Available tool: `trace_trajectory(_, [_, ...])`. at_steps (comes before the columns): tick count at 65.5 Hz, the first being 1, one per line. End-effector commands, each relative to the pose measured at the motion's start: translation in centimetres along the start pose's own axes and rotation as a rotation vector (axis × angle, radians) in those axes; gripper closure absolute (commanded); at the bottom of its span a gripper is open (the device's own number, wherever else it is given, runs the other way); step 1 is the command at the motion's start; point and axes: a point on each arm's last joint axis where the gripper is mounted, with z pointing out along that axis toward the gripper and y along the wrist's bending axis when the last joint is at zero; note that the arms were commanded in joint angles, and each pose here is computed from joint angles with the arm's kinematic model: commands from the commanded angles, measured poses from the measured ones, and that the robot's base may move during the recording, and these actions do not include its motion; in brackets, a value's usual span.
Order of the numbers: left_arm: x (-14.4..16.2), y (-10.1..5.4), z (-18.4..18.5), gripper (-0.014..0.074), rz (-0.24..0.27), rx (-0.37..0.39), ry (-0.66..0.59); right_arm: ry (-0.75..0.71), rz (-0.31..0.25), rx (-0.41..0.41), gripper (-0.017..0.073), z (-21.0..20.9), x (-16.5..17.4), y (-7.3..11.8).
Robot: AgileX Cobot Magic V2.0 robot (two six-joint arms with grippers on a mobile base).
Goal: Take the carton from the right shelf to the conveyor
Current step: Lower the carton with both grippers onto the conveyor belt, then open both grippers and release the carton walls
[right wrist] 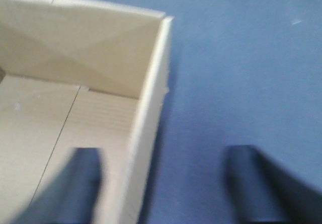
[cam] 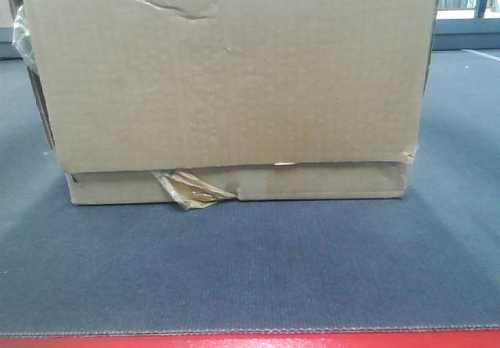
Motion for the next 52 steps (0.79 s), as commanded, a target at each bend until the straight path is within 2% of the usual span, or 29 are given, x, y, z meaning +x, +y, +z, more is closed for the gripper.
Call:
trace_trajectory(1, [0.2, 1.3, -2.4, 0.0305, 0.003, 0.006, -0.029, -0.033, 0.013, 0.042, 0.0393, -3.0, -0.3, -1.3])
trace_trajectory(8, [1.6, 3.1, -3.5, 0.0530, -0.055, 0.006, -0.034, -0.036, 0.044, 0.085, 0.0585, -4.5, 0.5, -2.9])
trace_trajectory(12, [2.9, 4.1, -3.6, 0.0633, -0.097, -0.002, -0.021, -0.033, 0.062, 0.111, 0.0636, -5.1, 1.3, -3.8])
trace_trajectory(20, [5.9, 5.9, -3.9, 0.0591, -0.157, -0.045, -0.006, -0.015, 0.091, 0.150, 0.0627, -5.4, 3.9, -5.0])
trace_trajectory(26, [8.5, 6.3, -3.9, 0.0591, -0.164, -0.060, -0.003, -0.008, 0.098, 0.159, 0.0627, -5.3, 6.2, -5.2])
trace_trajectory(39, [15.1, 5.3, -4.3, 0.0591, -0.153, -0.039, -0.034, -0.044, 0.092, 0.156, 0.0627, -5.1, 12.9, -4.7])
trace_trajectory(52, [21.0, 4.4, -6.7, 0.0591, -0.151, -0.021, -0.153, -0.128, 0.084, 0.154, 0.0627, -6.2, 19.8, -4.0])
